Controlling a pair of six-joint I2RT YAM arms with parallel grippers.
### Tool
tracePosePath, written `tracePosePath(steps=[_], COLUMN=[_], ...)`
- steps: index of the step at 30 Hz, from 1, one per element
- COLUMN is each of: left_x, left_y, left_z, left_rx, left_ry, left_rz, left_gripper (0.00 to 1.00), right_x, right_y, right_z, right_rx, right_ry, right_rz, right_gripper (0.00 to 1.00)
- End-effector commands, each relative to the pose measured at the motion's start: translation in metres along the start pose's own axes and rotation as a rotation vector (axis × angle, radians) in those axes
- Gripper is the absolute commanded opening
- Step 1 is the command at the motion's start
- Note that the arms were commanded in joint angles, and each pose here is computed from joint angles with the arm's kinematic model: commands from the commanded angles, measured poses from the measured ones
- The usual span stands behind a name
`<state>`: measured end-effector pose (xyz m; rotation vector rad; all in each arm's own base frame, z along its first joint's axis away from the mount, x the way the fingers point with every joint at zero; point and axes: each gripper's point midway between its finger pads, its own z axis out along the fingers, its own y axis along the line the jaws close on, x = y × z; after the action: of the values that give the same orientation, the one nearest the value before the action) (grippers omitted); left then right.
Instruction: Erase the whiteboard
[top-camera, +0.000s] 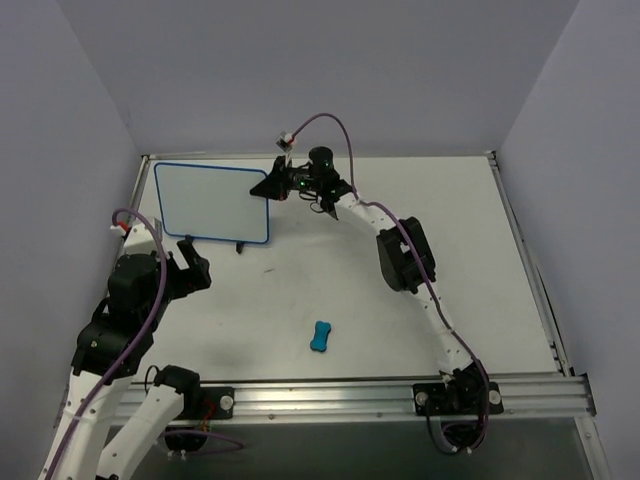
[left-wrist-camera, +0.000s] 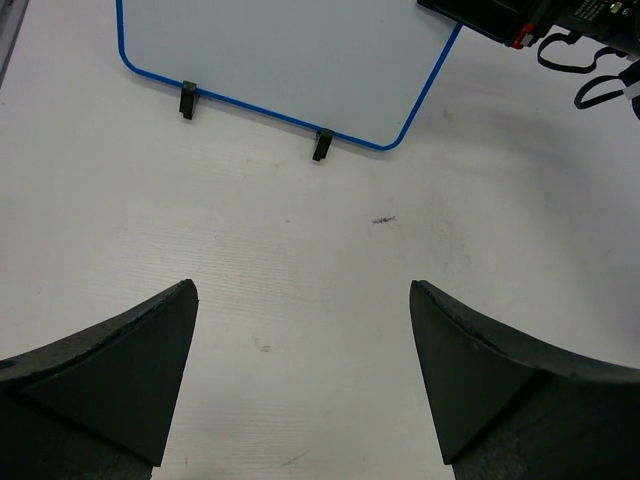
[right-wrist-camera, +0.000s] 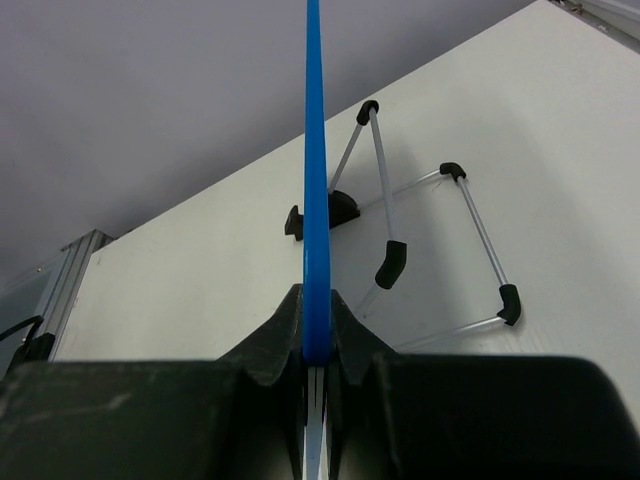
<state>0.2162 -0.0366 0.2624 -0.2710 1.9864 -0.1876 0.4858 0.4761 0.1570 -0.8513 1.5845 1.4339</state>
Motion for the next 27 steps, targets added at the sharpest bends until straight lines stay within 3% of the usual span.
tracePosePath(steps=[1,14,27], left_x=[-0.012,-0.012,-0.014], left_y=[-0.004,-0.002,-0.001], left_z=[0.000,0.001,-0.003], left_rx=[0.018,0.011,0.013], left_ry=[-0.049,-0.049,-0.064], left_rz=[-0.010,-0.012,-0.018], left_gripper=[0.94,0.94,0.94], right_x=[0.019,0.026,0.029], right_y=[-0.042,-0.058,-0.076], right_z=[-0.017,-0.014,-0.007], right_rx=[0.054,0.022,0.114], right_ry=[0.054,0.074,0.045], right_rz=[-0.002,-0.004,-0.042], right_gripper=[0.00,0.00,0.01])
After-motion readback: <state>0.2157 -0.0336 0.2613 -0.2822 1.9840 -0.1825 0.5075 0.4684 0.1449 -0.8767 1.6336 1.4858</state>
